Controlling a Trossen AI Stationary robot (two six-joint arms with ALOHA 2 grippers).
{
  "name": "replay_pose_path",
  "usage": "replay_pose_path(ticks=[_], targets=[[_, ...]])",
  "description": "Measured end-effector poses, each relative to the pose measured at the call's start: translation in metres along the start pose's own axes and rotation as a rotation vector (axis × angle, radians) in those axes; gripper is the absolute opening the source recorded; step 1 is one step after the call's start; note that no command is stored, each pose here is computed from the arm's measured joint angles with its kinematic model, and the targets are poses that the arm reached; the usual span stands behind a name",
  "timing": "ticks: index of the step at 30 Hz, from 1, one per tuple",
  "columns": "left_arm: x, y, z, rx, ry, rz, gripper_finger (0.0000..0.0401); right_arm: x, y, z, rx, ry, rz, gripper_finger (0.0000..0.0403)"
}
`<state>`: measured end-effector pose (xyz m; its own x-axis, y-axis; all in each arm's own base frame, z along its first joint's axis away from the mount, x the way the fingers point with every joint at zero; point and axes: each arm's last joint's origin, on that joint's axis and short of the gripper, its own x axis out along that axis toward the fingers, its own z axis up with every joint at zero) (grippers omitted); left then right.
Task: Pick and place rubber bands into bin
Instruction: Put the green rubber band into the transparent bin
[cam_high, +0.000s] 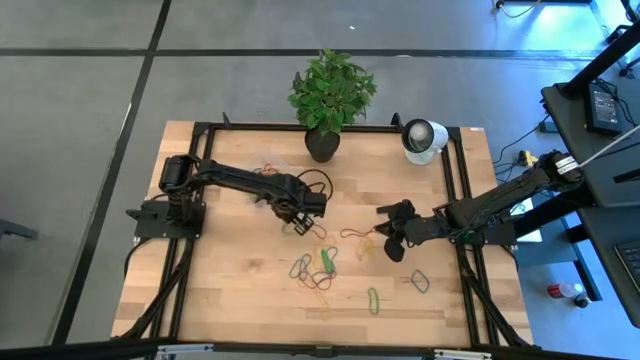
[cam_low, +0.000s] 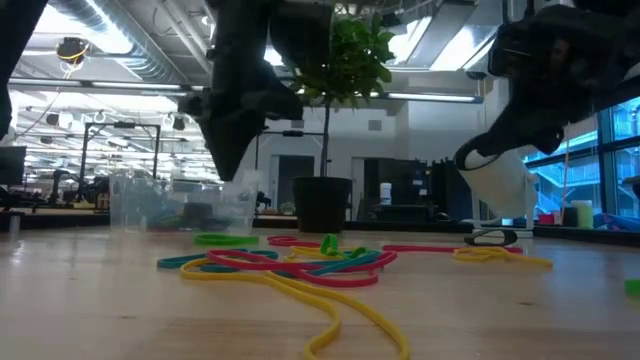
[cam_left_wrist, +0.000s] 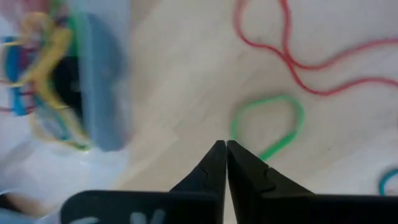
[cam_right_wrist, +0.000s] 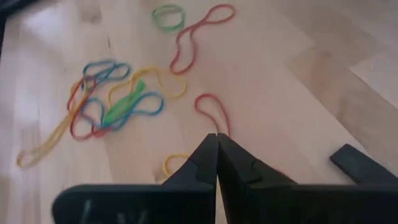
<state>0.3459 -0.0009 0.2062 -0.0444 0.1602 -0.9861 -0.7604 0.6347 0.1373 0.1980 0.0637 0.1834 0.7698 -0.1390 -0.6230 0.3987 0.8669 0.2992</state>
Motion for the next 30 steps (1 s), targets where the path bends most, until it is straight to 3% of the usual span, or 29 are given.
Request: replay_pose_path(ticks=[5, 13, 22, 30], targets=[[0.013, -0.003, -0.003, 0.02, 0.037, -0.038, 0.005, 0.002, -0.002, 0.006, 0.082, -0.03, -0.002, 0.001], [0.042, 0.001, -0.01, 0.042, 0.094, -0.001, 0.0103, 0.004, -0.004, 0.014, 0.125, -0.077, 0.009, 0.001], [0.062, -0.001, -0.014, 0.036, 0.099, -0.053, 0.01, 0.004, -0.002, 0.017, 0.158, -0.105, 0.033, 0.001], [0.065, -0.004, -0.013, 0.048, 0.083, -0.111, 0.0065, 0.004, -0.002, 0.018, 0.174, -0.11, 0.037, 0.001]])
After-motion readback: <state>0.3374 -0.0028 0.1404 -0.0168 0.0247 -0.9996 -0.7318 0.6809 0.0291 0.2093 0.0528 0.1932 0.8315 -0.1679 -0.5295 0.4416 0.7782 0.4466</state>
